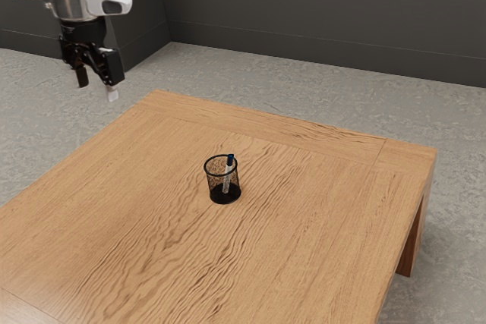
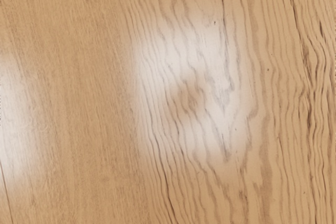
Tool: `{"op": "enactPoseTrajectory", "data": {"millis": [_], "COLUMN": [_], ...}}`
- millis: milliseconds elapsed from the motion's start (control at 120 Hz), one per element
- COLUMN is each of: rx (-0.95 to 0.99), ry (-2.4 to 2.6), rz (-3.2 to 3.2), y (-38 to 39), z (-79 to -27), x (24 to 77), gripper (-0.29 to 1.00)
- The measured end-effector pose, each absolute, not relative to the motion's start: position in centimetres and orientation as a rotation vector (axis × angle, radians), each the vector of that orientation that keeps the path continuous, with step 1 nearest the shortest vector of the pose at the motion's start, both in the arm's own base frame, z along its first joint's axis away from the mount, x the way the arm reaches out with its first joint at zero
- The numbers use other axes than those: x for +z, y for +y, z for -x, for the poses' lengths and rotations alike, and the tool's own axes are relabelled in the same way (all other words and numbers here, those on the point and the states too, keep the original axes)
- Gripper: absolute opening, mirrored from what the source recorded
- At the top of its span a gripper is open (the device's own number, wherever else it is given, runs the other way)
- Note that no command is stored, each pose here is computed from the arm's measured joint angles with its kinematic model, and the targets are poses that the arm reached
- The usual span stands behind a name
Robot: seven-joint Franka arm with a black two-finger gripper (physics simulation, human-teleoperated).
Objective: Take the marker out of the pen holder and place it to the left of the pen holder.
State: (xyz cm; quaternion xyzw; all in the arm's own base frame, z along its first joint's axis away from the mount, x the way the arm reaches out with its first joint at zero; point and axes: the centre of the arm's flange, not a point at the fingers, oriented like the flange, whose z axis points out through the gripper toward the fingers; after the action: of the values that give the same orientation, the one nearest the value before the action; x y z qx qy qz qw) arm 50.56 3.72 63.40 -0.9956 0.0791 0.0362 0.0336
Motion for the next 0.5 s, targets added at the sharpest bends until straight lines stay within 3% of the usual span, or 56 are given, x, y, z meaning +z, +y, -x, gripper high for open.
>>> {"op": "enactPoseTrajectory", "data": {"millis": [158,500], "rx": [0.106,0.153], "ry": [0.267,0.276], "rz": [3.063,3.083], "y": [2.7,-0.6], "z": [-52.0,-65.8], "x": [62.5,45.3], "gripper": [0.70,0.70]}}
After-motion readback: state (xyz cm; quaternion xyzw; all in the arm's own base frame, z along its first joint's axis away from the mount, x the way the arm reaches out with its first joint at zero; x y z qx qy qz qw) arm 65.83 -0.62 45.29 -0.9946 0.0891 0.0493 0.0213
